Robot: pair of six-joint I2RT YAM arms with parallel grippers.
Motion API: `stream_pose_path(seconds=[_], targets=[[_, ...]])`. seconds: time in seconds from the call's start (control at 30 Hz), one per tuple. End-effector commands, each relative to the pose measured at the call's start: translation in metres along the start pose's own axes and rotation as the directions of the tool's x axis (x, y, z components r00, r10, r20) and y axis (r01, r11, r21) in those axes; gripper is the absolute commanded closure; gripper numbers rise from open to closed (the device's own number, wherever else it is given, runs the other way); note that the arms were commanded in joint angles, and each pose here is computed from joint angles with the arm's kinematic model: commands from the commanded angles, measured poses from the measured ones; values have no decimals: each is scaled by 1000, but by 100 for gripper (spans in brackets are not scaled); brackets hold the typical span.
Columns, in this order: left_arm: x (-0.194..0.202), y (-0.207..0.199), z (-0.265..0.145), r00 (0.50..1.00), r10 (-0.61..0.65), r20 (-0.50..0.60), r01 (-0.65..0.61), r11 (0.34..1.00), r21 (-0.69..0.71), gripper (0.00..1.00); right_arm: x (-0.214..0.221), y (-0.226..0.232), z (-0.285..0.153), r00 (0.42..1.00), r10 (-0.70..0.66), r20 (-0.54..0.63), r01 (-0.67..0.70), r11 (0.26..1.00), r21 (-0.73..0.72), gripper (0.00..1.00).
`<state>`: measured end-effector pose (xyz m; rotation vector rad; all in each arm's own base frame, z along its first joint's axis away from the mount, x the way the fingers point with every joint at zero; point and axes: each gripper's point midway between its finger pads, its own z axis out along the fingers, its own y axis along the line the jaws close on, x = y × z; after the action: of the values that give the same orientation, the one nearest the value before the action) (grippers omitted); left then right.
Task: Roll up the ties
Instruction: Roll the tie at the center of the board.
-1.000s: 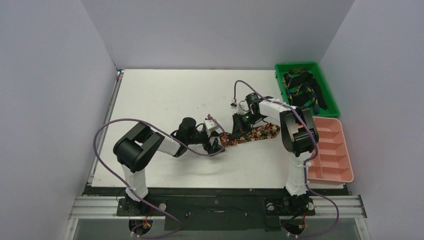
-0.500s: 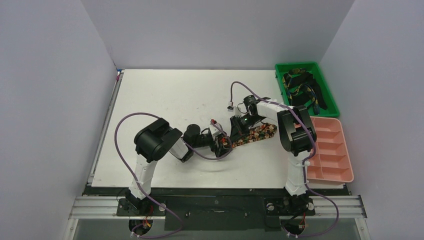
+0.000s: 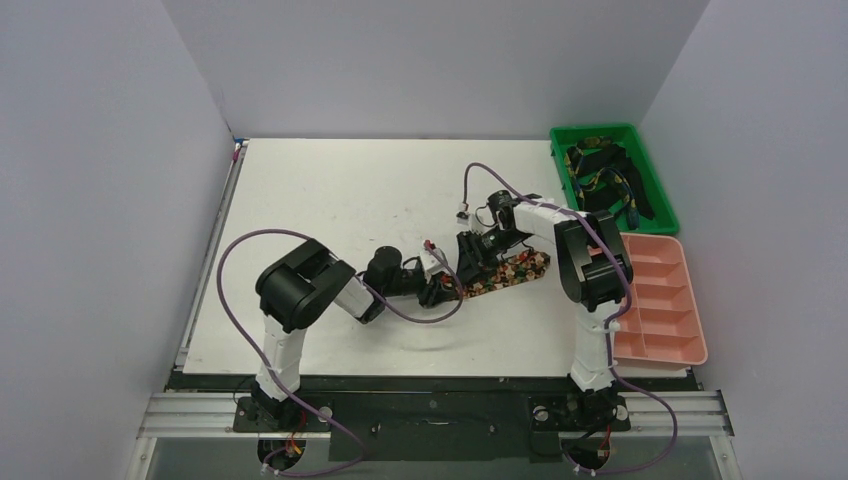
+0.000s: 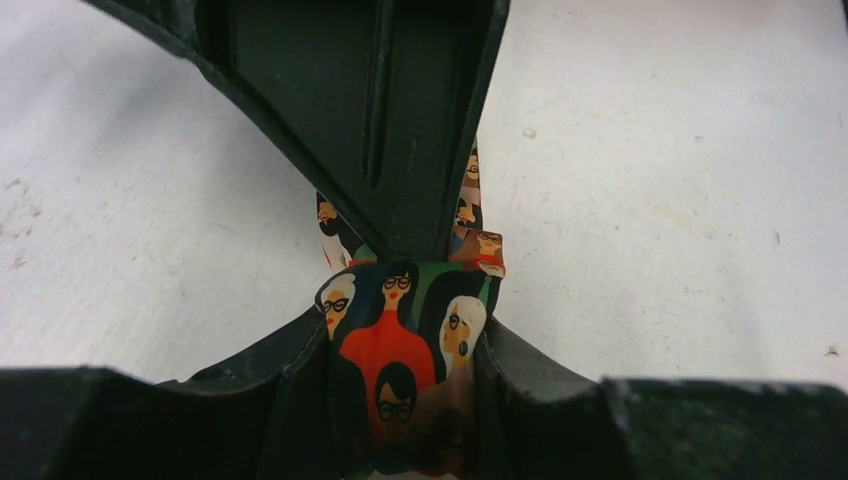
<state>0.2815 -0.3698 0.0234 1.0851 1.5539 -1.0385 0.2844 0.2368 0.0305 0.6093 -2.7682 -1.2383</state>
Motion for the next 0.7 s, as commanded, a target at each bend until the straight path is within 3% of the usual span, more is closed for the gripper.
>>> stream_pose_path(seconds=[0.0,0.27,0.43,0.5,0.67], targets=[[25,16,-17,967,-109,-230,78,987,-142,93,-17,-1,-19,996,6,93,-11,999,45,51],[49,12,-37,892,-134,-432,65,983,-172,91,-29,40,-34,986,59,157,-45,995,-91,40],[47,15,-35,874,-113,-473,34,984,-174,86,-27,56,-25,990,46,136,-30,992,-120,39],[47,15,-35,868,-108,-485,23,984,-177,84,-29,52,-20,991,44,129,-31,994,-101,40],[47,18,-36,854,-106,-509,12,983,-185,82,-16,31,-8,999,-3,32,3,1000,-14,56]])
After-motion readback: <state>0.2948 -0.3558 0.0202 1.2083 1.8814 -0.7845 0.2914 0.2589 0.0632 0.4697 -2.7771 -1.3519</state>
